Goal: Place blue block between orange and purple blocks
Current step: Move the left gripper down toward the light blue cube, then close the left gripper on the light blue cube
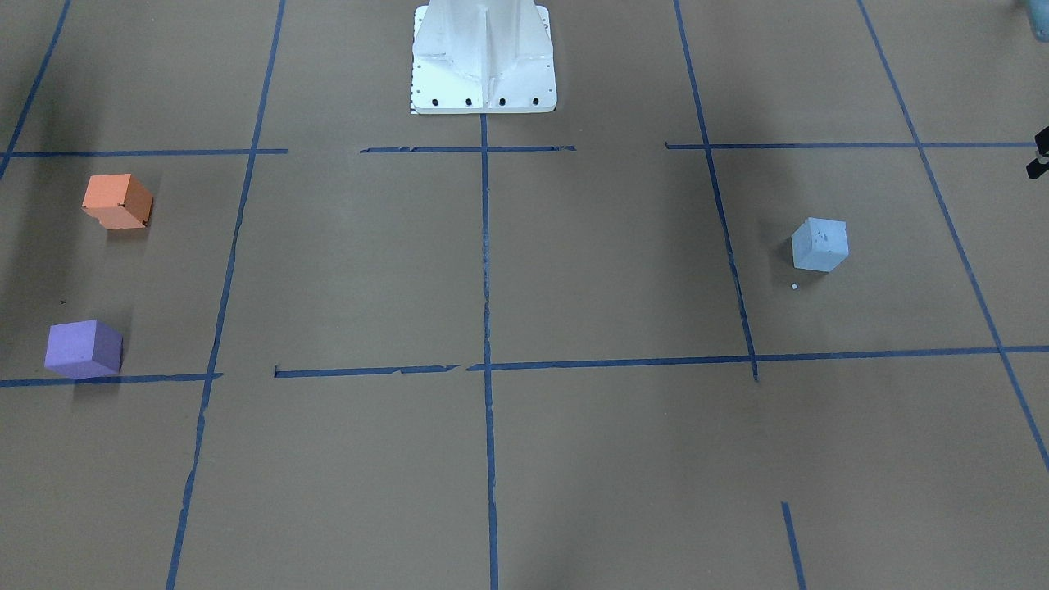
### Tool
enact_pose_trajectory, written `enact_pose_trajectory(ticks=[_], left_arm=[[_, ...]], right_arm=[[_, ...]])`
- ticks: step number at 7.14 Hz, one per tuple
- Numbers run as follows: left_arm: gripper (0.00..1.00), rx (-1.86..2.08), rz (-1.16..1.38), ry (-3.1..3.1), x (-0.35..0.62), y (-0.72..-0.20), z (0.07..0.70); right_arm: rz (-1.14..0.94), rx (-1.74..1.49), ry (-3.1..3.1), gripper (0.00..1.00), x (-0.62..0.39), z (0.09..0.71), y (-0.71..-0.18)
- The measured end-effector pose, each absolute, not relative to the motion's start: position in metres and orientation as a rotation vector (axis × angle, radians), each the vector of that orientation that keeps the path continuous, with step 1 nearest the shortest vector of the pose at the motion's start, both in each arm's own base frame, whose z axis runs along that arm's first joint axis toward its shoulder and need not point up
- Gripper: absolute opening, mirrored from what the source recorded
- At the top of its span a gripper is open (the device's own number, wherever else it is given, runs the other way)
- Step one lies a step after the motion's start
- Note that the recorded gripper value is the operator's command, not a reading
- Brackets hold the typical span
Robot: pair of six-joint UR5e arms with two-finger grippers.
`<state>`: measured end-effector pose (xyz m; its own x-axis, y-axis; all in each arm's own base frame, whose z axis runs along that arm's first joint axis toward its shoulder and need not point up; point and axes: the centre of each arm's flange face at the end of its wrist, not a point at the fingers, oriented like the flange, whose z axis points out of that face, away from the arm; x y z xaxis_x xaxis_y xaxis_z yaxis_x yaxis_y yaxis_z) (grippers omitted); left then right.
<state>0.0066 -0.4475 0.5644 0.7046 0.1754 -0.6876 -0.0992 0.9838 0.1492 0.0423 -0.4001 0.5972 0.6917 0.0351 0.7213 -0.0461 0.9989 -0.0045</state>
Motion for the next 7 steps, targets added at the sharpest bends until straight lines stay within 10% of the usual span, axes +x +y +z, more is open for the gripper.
enact_pose_trajectory(ticks=[7], left_arm=[[1.00, 0.070, 0.132, 0.808, 0.262, -0.428, 0.514]], right_arm=[[0.014, 0.024, -0.814, 1.00, 0.032, 0.596, -0.402]])
